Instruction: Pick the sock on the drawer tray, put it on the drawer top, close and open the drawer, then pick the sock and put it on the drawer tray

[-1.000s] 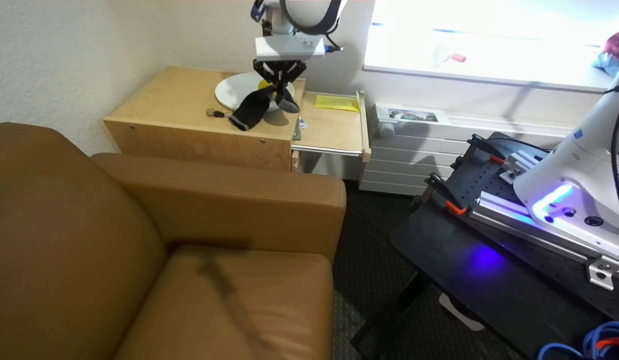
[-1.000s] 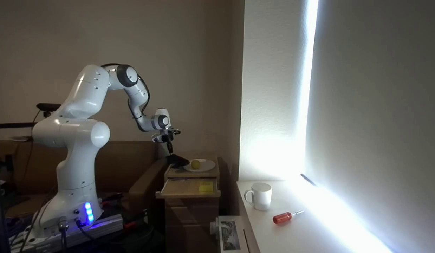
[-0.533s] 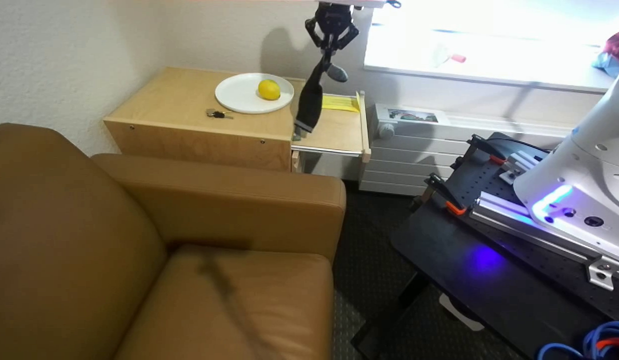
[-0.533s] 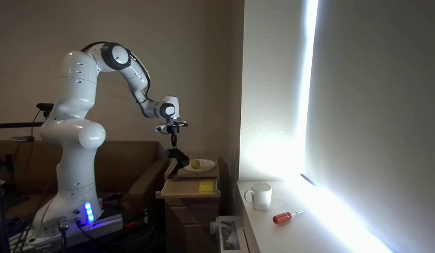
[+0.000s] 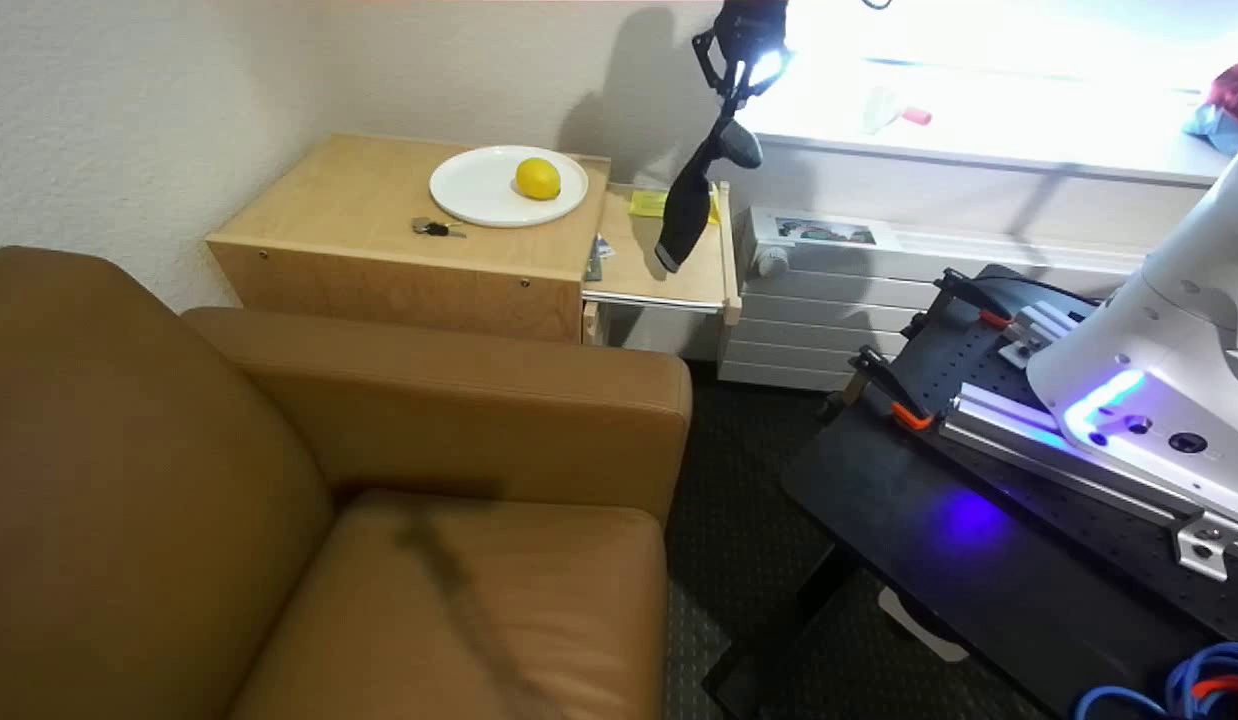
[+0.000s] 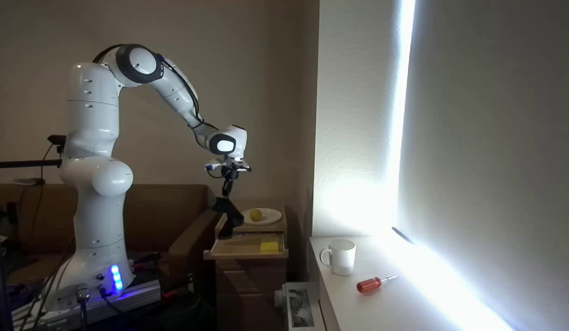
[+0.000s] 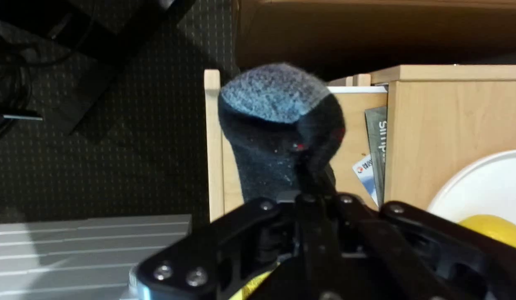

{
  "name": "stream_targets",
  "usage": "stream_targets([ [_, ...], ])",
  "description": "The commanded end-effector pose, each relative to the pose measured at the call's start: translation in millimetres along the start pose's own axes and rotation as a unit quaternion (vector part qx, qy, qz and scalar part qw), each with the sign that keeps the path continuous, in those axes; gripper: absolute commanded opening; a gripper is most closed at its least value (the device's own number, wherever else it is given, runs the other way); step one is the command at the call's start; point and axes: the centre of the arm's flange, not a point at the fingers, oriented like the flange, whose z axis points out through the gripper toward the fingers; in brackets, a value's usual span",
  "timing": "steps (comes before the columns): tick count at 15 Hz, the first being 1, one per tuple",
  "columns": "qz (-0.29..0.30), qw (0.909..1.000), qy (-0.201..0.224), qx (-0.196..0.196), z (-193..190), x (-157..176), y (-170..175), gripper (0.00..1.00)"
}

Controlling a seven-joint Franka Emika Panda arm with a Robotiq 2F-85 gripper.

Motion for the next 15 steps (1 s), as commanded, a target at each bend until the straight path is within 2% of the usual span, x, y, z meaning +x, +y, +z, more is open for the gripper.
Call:
stream_targets([
  [1,0.043,0.9977,-0.048,0.020,62.7,24.4,5.4,0.01],
  [3,0.079,0.9942,-0.045,0.058,94.3,38.7,3.9,0.01],
  [4,0.101,0.9914,-0.027,0.078,108.3,45.6,3.9,0.01],
  [6,0.137,0.9844,0.028,0.107,123.0,65.2,8.4,0.01],
  [8,0.161,0.9766,0.079,0.119,129.7,83.6,13.8,0.01],
  [11,0.183,0.9653,0.124,0.139,135.3,102.4,17.7,0.01],
  [13,0.189,0.9657,0.116,0.134,150.9,101.7,14.2,0.01],
  [15,0.190,0.9708,0.084,0.121,168.7,94.5,10.8,0.01],
])
